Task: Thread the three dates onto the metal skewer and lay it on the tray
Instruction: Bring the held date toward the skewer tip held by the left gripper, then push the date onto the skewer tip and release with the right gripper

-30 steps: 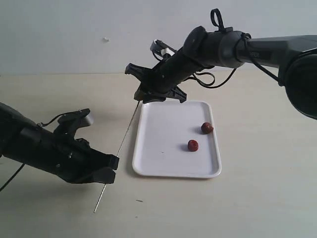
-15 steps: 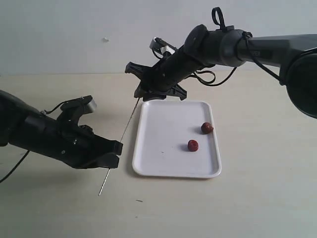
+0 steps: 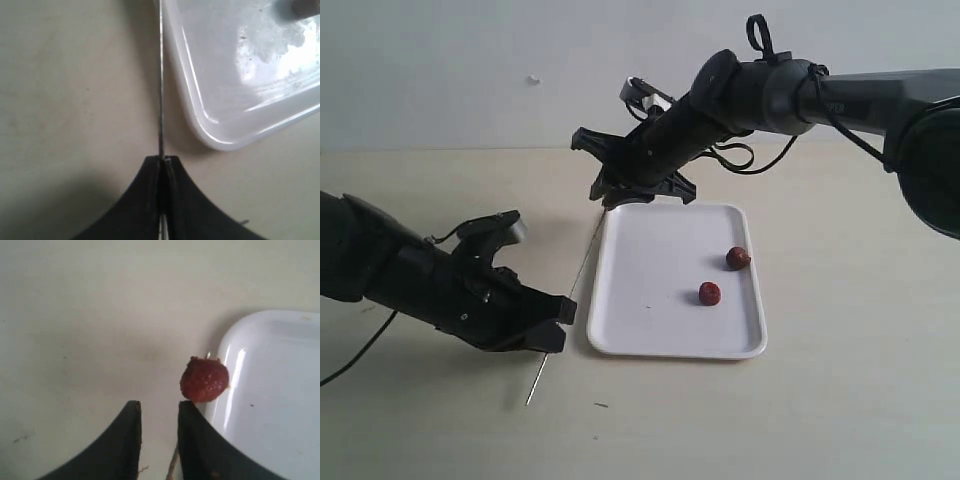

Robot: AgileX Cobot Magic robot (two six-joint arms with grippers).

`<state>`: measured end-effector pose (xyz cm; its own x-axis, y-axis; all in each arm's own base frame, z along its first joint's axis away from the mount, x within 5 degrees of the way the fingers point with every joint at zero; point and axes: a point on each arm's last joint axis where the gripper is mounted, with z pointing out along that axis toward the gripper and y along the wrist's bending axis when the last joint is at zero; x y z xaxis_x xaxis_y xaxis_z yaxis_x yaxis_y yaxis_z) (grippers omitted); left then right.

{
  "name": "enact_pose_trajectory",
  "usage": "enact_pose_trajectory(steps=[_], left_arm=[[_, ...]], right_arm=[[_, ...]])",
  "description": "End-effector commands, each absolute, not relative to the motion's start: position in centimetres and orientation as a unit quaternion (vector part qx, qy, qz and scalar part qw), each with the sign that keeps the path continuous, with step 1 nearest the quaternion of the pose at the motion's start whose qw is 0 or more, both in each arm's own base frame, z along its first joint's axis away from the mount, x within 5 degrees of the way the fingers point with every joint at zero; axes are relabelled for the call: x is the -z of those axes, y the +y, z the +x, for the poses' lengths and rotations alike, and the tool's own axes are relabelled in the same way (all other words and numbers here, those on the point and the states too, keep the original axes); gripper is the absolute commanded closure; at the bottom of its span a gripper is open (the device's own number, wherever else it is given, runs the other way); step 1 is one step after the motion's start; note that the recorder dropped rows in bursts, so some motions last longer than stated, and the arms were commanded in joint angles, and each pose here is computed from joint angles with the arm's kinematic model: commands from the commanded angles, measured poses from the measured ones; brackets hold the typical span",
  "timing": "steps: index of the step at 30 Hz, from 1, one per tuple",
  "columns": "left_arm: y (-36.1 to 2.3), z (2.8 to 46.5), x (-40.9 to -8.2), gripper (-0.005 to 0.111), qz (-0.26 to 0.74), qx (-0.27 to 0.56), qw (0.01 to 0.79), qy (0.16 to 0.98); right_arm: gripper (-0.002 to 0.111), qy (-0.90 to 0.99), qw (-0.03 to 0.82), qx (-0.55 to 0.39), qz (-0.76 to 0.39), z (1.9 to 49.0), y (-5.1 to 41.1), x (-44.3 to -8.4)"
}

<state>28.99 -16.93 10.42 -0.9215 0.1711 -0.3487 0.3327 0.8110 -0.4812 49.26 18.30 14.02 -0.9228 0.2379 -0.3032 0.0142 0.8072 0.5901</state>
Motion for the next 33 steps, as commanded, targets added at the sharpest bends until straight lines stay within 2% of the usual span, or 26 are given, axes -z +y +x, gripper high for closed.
enact_pose_trajectory(steps=[1, 10, 21, 28, 33], left_arm=[[-17.0, 29.4, -10.4, 0.107, 0.144, 0.278, 0.161, 0.936], [-17.2, 29.6, -10.6, 0.107, 0.154, 0.284, 0.18, 0.929], [-17.2, 29.9, -10.7, 0.107, 0.17, 0.284, 0.201, 0.922], [-17.4, 29.7, -10.7, 0.107, 0.243, 0.277, 0.219, 0.903], [-17.1, 29.1, -10.6, 0.107, 0.27, 0.272, 0.221, 0.897]], right_arm=[[0.081, 0.93, 0.197, -0.305, 0.063, 49.3, 18.3, -14.9], [0.081, 0.93, 0.199, -0.305, 0.054, 49.2, 18.2, -15.5], [0.08, 0.936, 0.229, -0.267, -0.006, 48.1, 17.1, -20.7], [0.07, 0.957, 0.2, -0.207, -0.022, 47.9, 12.6, -21.7], [0.069, 0.967, 0.181, -0.179, -0.03, 47.7, 8.8, -22.5]])
